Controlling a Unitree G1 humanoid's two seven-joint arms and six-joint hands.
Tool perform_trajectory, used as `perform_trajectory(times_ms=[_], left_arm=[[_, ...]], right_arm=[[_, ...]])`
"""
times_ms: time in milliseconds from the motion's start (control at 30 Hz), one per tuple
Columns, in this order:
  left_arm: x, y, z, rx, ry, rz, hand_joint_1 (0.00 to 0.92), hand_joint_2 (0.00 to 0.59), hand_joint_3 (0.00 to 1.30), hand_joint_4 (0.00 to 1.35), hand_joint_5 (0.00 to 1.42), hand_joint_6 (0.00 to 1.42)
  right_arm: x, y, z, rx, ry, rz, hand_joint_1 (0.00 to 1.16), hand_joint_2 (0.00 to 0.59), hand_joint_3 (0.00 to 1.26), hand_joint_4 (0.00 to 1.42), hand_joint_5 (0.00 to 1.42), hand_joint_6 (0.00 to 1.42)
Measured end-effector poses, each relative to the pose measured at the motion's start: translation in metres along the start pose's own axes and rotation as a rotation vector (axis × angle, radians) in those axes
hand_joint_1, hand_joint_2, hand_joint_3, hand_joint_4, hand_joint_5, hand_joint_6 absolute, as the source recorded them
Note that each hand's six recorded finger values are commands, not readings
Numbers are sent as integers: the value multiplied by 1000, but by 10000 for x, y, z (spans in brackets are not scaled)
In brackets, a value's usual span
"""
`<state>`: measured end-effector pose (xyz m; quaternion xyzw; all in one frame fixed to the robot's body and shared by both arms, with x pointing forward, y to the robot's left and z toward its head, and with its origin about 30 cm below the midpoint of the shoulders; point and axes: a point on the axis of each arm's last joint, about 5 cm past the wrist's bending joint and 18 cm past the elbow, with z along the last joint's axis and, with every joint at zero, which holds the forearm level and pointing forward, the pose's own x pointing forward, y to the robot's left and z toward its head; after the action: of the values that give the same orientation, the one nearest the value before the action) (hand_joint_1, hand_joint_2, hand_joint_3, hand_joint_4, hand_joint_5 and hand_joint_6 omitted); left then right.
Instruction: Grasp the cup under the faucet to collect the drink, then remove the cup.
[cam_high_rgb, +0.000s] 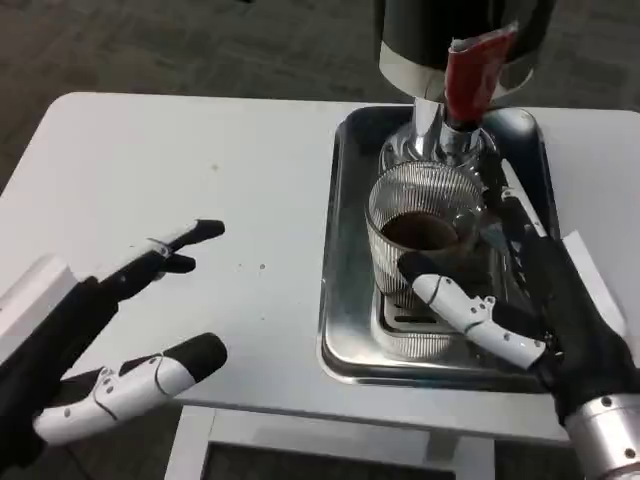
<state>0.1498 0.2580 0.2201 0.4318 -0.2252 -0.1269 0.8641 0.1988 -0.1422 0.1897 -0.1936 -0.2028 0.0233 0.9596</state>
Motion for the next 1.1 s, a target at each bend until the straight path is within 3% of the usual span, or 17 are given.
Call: perform_trajectory(times_ms=[400, 633, 1100], left_arm=[[38, -34, -1, 5, 14, -32, 0, 88, 153, 94, 197, 192], [22, -39, -7, 4, 27, -42, 0, 88, 158, 94, 201, 192], [-22, -40, -22, 4, 53, -61, 0, 88, 163, 103, 211, 192]], right_arm=[[51, 107, -45, 23, 30, -9, 562, 213, 0, 0, 0, 66], [99, 164, -21, 45, 22, -15, 562, 213, 0, 0, 0, 57], [165, 260, -55, 50, 37, -12, 562, 213, 0, 0, 1, 71]])
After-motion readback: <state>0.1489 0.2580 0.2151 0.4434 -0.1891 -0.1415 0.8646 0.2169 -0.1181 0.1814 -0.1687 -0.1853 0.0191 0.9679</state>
